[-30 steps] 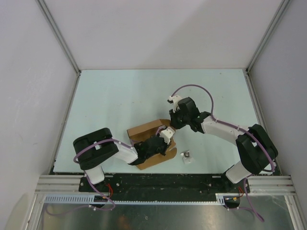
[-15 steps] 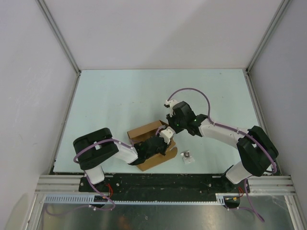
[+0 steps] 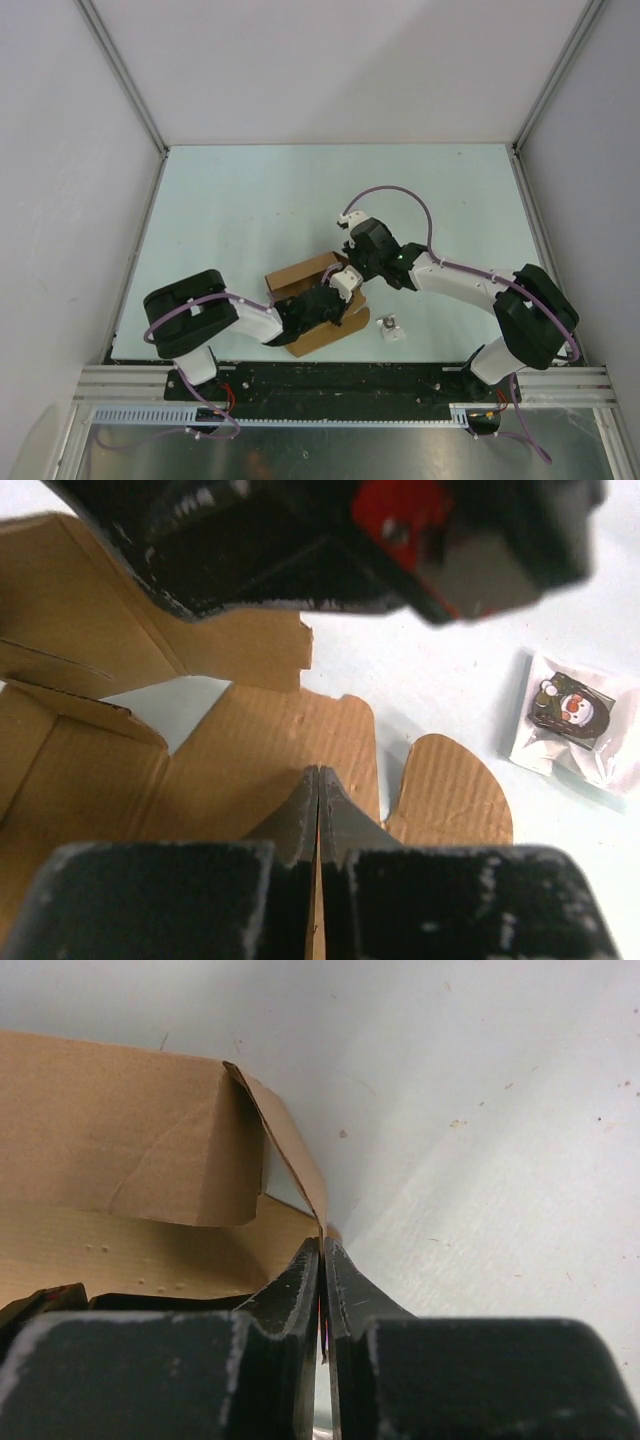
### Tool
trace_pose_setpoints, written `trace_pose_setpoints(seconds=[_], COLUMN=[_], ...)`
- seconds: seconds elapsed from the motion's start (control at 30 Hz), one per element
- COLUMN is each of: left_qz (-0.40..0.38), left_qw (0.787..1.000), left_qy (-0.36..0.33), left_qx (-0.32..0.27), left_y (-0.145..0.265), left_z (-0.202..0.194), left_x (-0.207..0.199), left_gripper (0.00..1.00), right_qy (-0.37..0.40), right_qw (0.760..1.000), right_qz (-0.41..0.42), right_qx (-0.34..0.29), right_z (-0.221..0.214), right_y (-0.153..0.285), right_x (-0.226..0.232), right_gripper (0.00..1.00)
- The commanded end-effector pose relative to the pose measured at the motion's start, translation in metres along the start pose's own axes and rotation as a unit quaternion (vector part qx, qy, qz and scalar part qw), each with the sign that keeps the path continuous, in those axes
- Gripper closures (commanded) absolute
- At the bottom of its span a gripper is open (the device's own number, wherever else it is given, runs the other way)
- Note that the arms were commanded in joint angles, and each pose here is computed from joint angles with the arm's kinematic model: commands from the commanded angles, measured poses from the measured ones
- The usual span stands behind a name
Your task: Fold the paper box
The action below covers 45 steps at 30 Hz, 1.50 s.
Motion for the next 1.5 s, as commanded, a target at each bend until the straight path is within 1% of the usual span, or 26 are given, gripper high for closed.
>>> trace_pose_setpoints(seconds=[0.0, 0.1, 0.13, 0.2, 0.23, 0.27, 0.33, 0.37, 0.43, 0.47, 0.57, 0.6, 0.63, 0.67, 0.7, 0.73, 0.93, 1.1, 1.27, 1.33, 1.47], left_qz=[-0.009, -0.026, -0.032, -0.042, -0.049, -0.057, -0.062, -0.067, -0.061, -0.061, -0.021, -0.01, 0.026, 0.046, 0.062, 0.094, 0.162, 0.187, 0.179, 0.171, 0.159], left_qw=[0.999, 0.997, 0.996, 0.995, 0.992, 0.992, 0.99, 0.987, 0.987, 0.984, 0.986, 0.984, 0.983, 0.983, 0.981, 0.977, 0.976, 0.974, 0.977, 0.978, 0.98], left_qy=[0.0, 0.0, 0.003, 0.0, 0.003, 0.0, -0.001, 0.003, 0.005, 0.009, 0.013, 0.019, 0.025, 0.029, 0.034, 0.038, 0.056, 0.068, 0.066, 0.068, 0.072], left_qx=[-0.05, -0.068, -0.086, -0.092, -0.114, -0.117, -0.123, -0.143, -0.146, -0.167, -0.164, -0.179, -0.183, -0.177, -0.183, -0.186, -0.131, -0.111, -0.096, -0.095, -0.095], left_y=[0.01, 0.022, 0.03, 0.039, 0.049, 0.054, 0.065, 0.077, 0.087, 0.098, 0.11, 0.118, 0.12, 0.122, 0.125, 0.127, 0.114, 0.107, 0.102, 0.101, 0.102], left_z=[0.031, 0.044, 0.055, 0.059, 0.071, 0.072, 0.077, 0.086, 0.088, 0.095, 0.093, 0.098, 0.098, 0.093, 0.094, 0.093, 0.078, 0.07, 0.065, 0.065, 0.061], left_x=[-0.003, -0.005, -0.007, -0.007, -0.008, -0.009, -0.009, -0.008, -0.005, -0.003, 0.008, 0.012, 0.02, 0.025, 0.03, 0.037, 0.066, 0.085, 0.088, 0.086, 0.084], left_gripper=[1.0, 1.0, 1.0, 1.0, 1.0, 1.0, 1.0, 1.0, 1.0, 1.0, 1.0, 1.0, 1.0, 1.0, 1.0, 1.0, 1.0, 1.0, 1.0, 1.0, 1.0], right_qy=[0.01, 0.012, 0.013, 0.013, 0.014, 0.014, 0.015, 0.015, 0.015, 0.015, 0.015, 0.016, 0.016, 0.016, 0.016, 0.016, 0.015, 0.016, 0.012, 0.012, 0.01], right_qw=[1.0, 1.0, 1.0, 1.0, 1.0, 1.0, 1.0, 1.0, 1.0, 1.0, 1.0, 1.0, 1.0, 1.0, 1.0, 1.0, 1.0, 0.999, 0.999, 0.999, 0.999], right_qz=[0.005, 0.008, 0.009, 0.01, 0.012, 0.012, 0.013, 0.013, 0.012, 0.011, 0.011, 0.01, 0.01, 0.011, 0.012, 0.013, 0.019, 0.025, 0.032, 0.037, 0.046], right_qx=[-0.017, -0.02, -0.019, -0.018, -0.018, -0.017, -0.018, -0.018, -0.018, -0.019, -0.019, -0.019, -0.019, -0.019, -0.019, -0.02, -0.019, -0.02, -0.022, -0.023, -0.024], right_z=[0.011, 0.011, 0.011, 0.01, 0.01, 0.01, 0.01, 0.01, 0.01, 0.01, 0.01, 0.01, 0.01, 0.01, 0.01, 0.01, 0.01, 0.011, 0.012, 0.012, 0.013], right_y=[0.011, 0.012, 0.011, 0.011, 0.011, 0.01, 0.01, 0.01, 0.01, 0.01, 0.011, 0.011, 0.011, 0.011, 0.011, 0.011, 0.011, 0.012, 0.013, 0.013, 0.014], right_x=[0.013, 0.015, 0.017, 0.017, 0.018, 0.019, 0.02, 0.02, 0.02, 0.019, 0.02, 0.019, 0.019, 0.02, 0.02, 0.021, 0.022, 0.024, 0.026, 0.027, 0.029], right_gripper=[0.92, 0.92, 0.92, 0.92, 0.92, 0.92, 0.92, 0.92, 0.92, 0.92, 0.92, 0.92, 0.92, 0.92, 0.92, 0.92, 0.92, 0.92, 0.91, 0.89, 0.89])
Point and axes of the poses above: each gripper's point midway between its finger pads, its own y axis back along the fingers, its own x axis along the line the jaws close on, z = x × y, the point moved 7 cm from there along y, back along the fingers, and after that the axes turned 2 degrees about y, right-handed, at the moved point
